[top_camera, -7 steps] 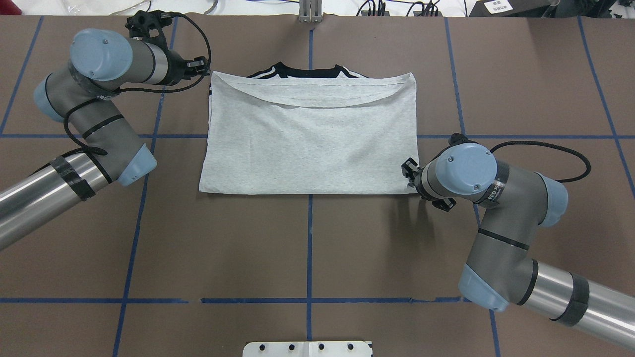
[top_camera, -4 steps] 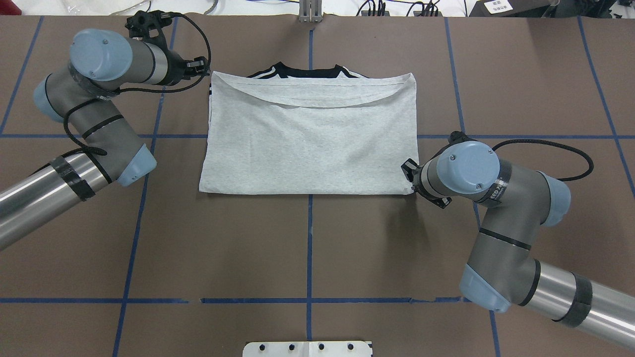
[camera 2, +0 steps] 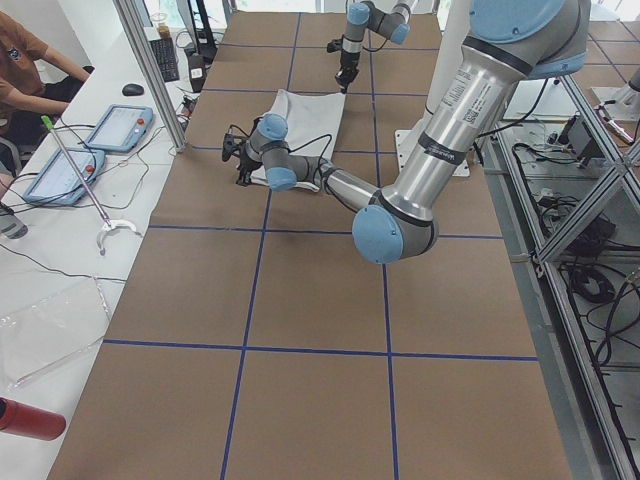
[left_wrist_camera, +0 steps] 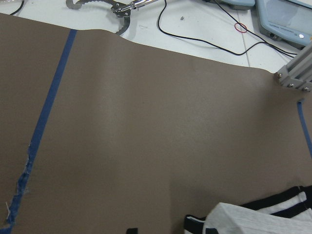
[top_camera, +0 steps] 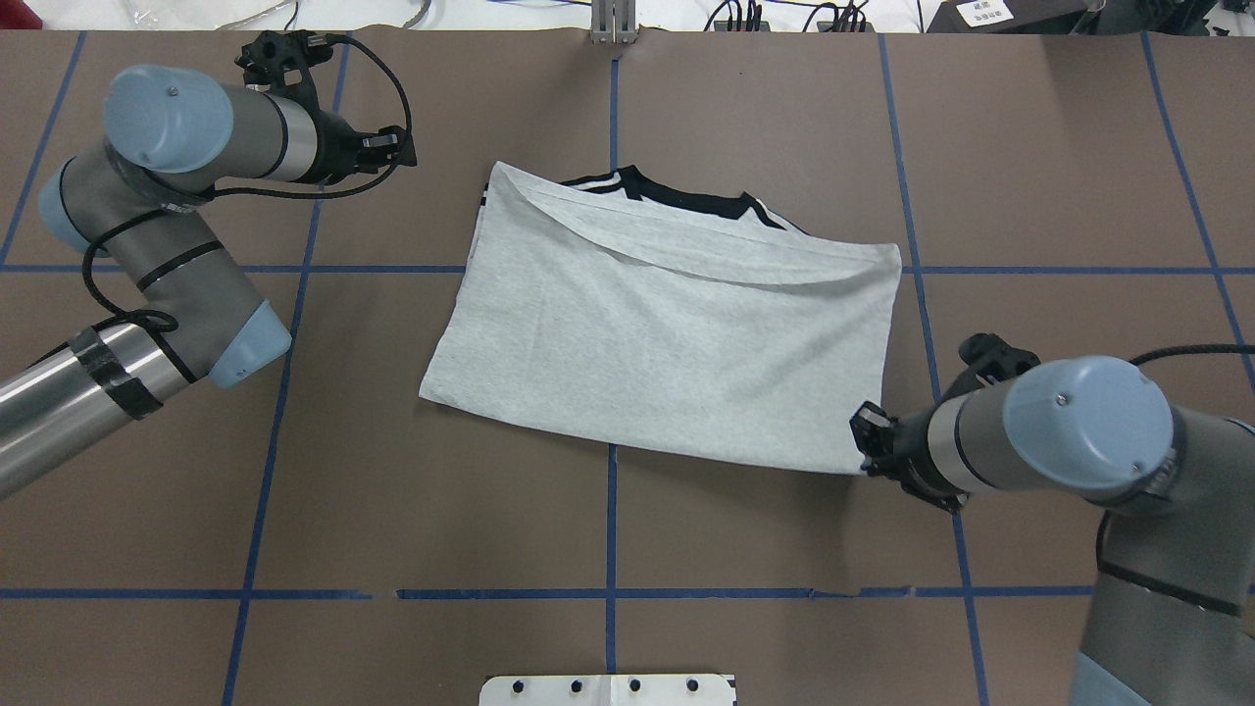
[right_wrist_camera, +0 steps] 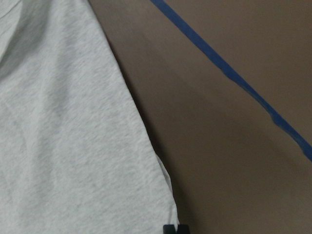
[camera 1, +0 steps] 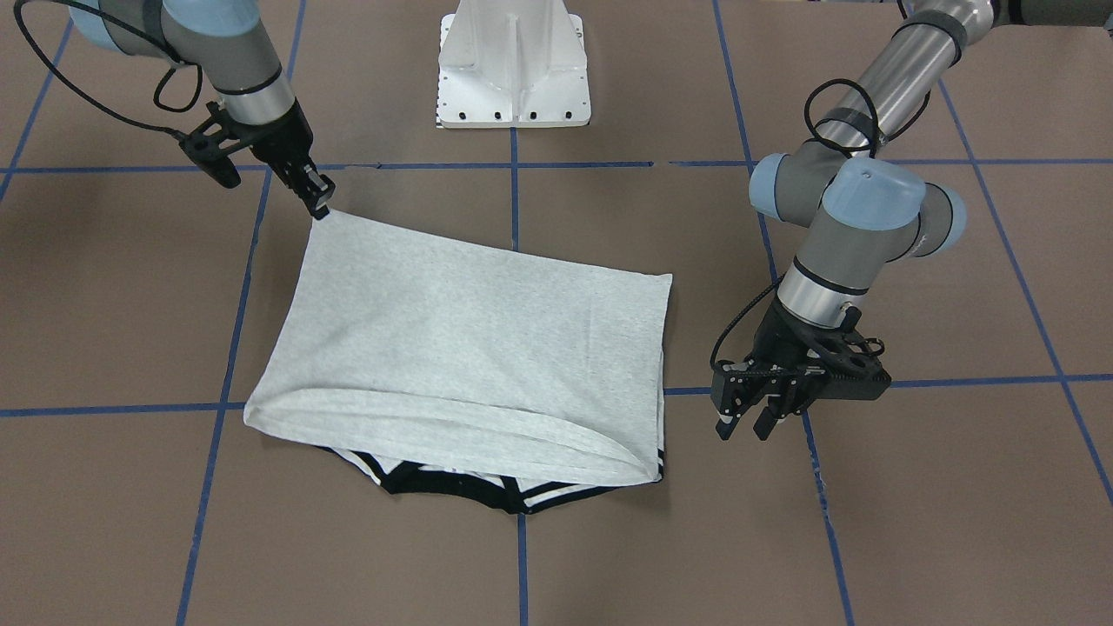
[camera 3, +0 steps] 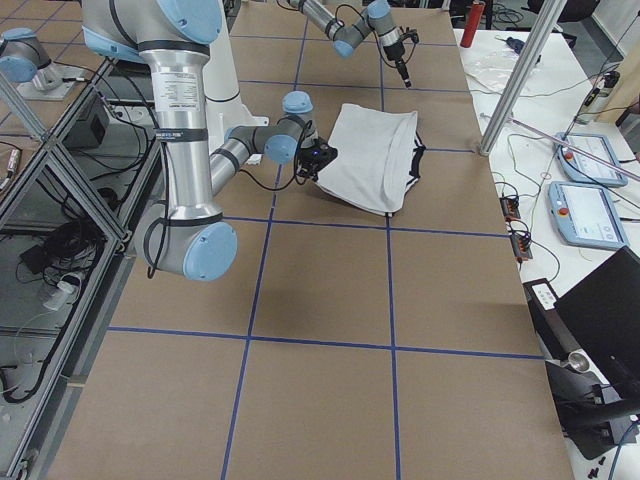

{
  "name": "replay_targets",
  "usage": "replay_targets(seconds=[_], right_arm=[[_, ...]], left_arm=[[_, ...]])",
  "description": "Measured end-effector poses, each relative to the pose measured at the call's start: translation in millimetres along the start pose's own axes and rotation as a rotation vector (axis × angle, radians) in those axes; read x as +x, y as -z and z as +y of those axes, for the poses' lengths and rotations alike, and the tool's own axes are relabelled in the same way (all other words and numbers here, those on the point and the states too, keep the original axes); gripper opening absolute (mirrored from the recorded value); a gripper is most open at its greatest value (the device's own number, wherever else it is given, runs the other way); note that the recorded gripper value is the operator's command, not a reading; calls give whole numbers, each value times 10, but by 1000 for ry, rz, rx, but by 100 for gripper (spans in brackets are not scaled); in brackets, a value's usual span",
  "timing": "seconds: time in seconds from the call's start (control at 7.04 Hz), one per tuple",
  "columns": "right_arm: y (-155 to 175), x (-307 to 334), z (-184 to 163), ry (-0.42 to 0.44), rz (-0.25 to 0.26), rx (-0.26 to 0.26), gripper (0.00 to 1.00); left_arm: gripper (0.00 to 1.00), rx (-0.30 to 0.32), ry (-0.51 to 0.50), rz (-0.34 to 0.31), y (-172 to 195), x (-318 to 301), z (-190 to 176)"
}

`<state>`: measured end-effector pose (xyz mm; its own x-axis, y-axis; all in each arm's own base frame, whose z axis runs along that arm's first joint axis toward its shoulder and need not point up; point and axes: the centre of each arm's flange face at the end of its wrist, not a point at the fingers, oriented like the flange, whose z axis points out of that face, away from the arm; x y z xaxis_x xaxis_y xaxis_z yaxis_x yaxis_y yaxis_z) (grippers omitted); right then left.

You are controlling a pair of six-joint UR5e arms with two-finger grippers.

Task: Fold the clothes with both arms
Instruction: 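Grasp the folded shirt corners with both grippers and rotate it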

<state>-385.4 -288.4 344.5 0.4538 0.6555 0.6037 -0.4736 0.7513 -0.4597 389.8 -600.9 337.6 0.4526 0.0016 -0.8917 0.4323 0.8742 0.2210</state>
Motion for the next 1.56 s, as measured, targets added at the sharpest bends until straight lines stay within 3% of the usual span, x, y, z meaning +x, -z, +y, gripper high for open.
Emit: replay_targets(seconds=[0.14,0.28,0.43,0.57,0.71,0.85,1.14,1.42,1.56], right_arm=[[102,313,332,50,58,-100,1],[149,530,679,105,109,-192,99],[169,687,960,148,147,-255,100],[169,790,1105,169,171,-283,100],[196,782,1066,161,168,-279,100],[253,648,824,122,130,-240,100],[309,14,23,24,-5,-103,100],[262,-502,-621,-6,-70,-2,100],[263,-580,-741,-7,-77,16,100]], left_arm=[[66,-38,10,33,137,17,91],[67,-71,47,64,269,61,178],[67,-111,96,89,344,122,325],[68,-152,143,101,403,147,536],[69,-197,190,109,516,143,783],[71,-257,241,117,634,164,1119],[73,-383,349,113,758,356,1948],[73,-420,381,55,666,517,2566],[72,-420,381,25,606,544,2710]])
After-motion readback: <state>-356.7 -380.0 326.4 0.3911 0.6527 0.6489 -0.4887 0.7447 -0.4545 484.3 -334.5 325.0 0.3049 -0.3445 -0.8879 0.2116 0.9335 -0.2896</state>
